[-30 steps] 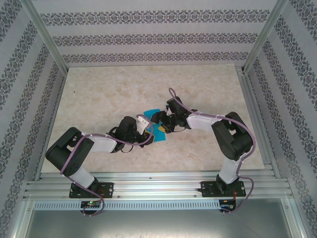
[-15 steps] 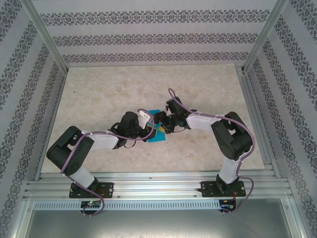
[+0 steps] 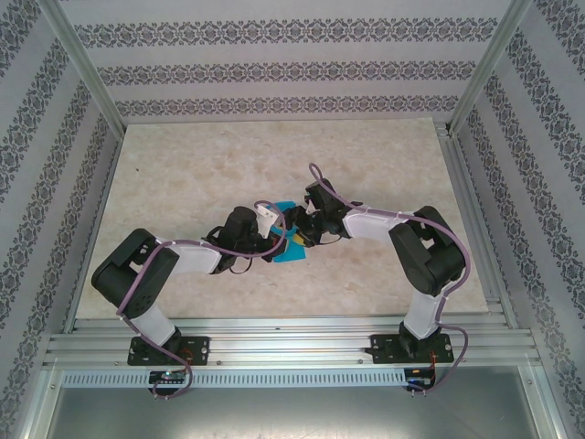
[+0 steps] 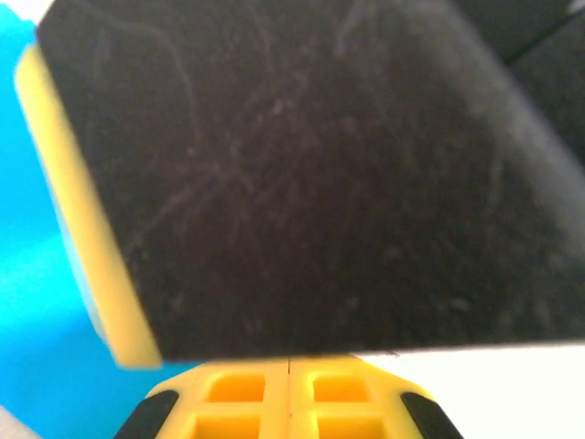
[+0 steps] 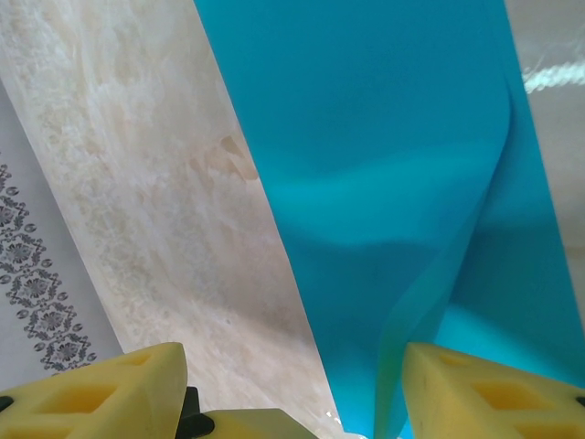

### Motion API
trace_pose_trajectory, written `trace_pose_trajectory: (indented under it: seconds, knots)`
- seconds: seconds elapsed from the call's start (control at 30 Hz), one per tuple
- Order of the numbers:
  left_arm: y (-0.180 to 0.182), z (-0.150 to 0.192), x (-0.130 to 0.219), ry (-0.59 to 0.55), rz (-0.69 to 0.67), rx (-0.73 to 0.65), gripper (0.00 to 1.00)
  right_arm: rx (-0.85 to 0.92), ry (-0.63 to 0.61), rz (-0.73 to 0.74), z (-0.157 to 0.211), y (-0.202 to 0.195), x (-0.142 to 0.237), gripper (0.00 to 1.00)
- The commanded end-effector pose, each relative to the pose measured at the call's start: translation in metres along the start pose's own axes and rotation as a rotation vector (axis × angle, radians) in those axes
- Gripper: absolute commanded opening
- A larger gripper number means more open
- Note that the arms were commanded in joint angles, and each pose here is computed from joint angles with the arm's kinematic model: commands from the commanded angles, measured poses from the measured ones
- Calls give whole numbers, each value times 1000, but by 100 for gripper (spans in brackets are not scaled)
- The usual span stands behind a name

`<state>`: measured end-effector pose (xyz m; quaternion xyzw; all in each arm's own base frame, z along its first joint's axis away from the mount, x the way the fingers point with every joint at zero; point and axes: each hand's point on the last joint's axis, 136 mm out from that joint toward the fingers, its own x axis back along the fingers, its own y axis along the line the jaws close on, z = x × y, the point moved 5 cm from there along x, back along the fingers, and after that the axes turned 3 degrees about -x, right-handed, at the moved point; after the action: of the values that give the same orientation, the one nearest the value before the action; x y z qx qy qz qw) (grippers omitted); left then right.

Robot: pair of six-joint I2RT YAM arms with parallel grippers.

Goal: Fold a paper plane with a square sheet of paper (fold left side to right side)
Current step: Fold the triangle a second time at the center of the table.

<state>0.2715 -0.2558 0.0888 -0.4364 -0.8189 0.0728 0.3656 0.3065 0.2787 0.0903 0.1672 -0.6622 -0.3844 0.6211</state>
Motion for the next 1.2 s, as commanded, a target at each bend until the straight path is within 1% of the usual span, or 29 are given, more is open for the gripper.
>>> trace_pose_trajectory:
  seconds: [0.0,0.1,0.2,0.3,0.37,0.5,0.6,0.7,0.8,0.93,1.17]
  knots:
    - [-2,-7,7,-46,18,17,0,49,-18,-10,-3,12,6,65]
    - [1,-3,12,-46,24,40,0,83,-52,1,-6,15,20,68]
    - [6,1,17,-48,17,67,0,119,-93,3,-8,13,37,73]
    - [11,3,19,-49,25,99,0,158,-109,-4,-5,11,48,72]
    - [15,3,20,-49,31,118,0,175,-104,-4,-1,6,48,68]
    - [19,1,21,-50,46,143,0,181,-81,-5,11,-6,42,49]
    - [22,-1,23,-52,45,150,0,188,-61,6,21,-15,35,37]
    - [25,-2,24,-47,37,153,0,188,-37,35,27,-24,26,26]
    - [29,-2,25,-44,27,160,0,183,-24,55,30,-30,18,18]
    - [31,-2,26,-36,23,161,0,182,-12,111,32,-38,9,12]
    - [38,-5,25,-28,15,165,0,182,14,195,35,-51,1,10]
